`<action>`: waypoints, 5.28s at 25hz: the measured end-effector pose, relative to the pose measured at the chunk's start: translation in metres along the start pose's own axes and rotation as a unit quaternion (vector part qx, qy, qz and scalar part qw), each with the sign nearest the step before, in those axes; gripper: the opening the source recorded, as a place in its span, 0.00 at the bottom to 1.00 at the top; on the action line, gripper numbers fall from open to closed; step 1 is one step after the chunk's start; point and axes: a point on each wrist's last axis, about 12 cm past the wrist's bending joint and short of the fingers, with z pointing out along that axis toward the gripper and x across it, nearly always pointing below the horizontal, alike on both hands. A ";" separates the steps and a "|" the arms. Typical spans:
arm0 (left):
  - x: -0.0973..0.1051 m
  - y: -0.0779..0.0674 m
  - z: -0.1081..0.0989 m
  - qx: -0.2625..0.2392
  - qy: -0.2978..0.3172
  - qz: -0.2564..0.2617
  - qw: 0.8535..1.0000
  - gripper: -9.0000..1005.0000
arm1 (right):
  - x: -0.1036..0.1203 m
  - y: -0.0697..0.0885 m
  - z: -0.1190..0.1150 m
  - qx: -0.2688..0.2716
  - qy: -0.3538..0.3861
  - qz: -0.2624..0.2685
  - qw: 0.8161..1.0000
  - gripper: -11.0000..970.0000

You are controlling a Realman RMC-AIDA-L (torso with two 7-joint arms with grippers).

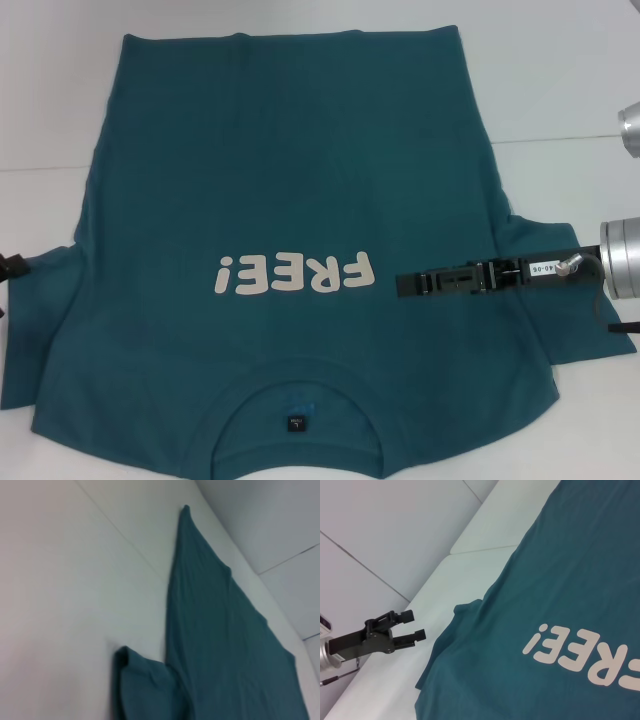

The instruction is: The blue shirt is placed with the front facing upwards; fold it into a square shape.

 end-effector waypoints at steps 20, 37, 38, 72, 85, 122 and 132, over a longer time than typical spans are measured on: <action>0.005 0.008 0.013 -0.046 -0.007 0.041 0.998 0.90 | 0.000 -0.003 -0.005 0.004 -0.003 0.004 1.000 0.95; 0.010 0.007 0.022 -0.047 -0.010 0.075 0.996 0.89 | 0.002 -0.003 -0.005 0.003 -0.002 -0.001 1.000 0.95; 0.010 0.007 0.022 -0.048 -0.010 0.076 0.996 0.89 | 0.002 -0.003 -0.005 0.002 -0.002 0.000 1.000 0.95; 0.016 0.000 0.033 -0.036 0.025 0.039 0.998 0.88 | 0.003 -0.004 -0.005 0.004 -0.002 0.001 1.000 0.95; 0.006 -0.005 0.030 -0.039 0.035 0.026 0.998 0.87 | 0.004 -0.005 -0.005 0.004 -0.002 -0.002 1.000 0.95; -0.036 -0.018 0.032 -0.075 -0.001 0.151 0.986 0.05 | 0.004 -0.005 -0.005 0.004 -0.003 -0.002 1.000 0.95; -0.052 -0.032 0.034 -0.069 -0.004 0.161 0.984 0.05 | 0.004 -0.004 -0.005 0.001 -0.001 -0.001 1.000 0.95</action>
